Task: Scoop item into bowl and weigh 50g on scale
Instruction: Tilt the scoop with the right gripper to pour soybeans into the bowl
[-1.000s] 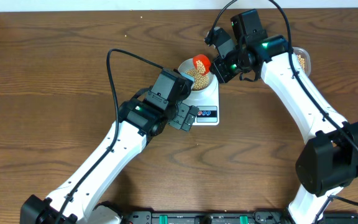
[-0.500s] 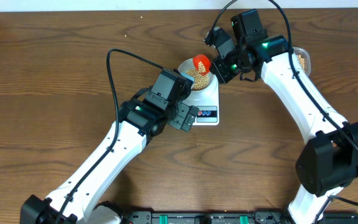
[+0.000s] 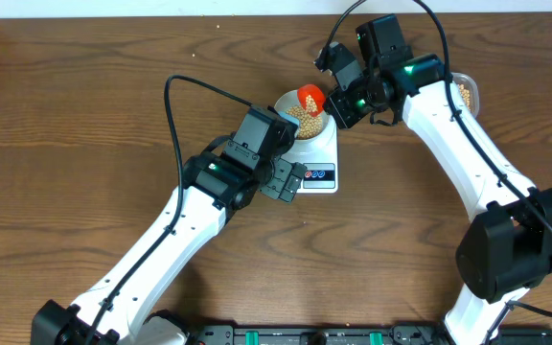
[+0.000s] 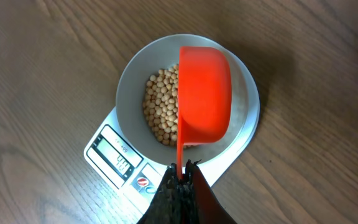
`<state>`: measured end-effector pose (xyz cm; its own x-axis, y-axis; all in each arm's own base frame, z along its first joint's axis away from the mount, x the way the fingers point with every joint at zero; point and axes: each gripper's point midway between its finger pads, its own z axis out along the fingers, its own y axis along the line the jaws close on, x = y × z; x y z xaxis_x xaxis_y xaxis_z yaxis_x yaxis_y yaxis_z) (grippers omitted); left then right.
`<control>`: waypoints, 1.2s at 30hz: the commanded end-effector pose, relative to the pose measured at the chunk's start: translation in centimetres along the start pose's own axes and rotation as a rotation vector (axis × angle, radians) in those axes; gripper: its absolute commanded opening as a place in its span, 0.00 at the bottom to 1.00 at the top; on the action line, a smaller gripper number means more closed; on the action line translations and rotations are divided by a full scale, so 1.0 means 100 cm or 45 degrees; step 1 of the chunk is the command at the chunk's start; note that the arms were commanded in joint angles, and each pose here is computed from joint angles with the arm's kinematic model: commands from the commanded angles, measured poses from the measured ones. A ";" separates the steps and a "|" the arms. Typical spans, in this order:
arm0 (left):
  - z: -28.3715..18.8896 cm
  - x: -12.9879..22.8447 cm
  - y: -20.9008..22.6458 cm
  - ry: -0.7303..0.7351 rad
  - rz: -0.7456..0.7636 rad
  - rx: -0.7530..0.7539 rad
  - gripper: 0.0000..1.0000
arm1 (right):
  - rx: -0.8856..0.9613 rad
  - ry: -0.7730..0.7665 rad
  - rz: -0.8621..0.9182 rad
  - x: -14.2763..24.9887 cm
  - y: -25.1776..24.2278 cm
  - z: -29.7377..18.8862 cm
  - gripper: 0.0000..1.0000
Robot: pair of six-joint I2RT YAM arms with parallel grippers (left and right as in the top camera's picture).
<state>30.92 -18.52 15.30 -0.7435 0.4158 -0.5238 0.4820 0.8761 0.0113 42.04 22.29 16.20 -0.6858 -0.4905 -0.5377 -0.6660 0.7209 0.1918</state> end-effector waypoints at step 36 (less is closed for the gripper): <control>0.000 0.000 0.002 0.000 -0.005 -0.005 0.98 | -0.031 -0.016 -0.256 -0.004 0.018 -0.004 0.01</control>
<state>30.92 -18.52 15.30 -0.7435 0.4158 -0.5238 0.4820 0.8761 0.0113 41.42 23.37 16.20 -0.5539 -0.6149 -0.5614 -0.7846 0.6111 0.1049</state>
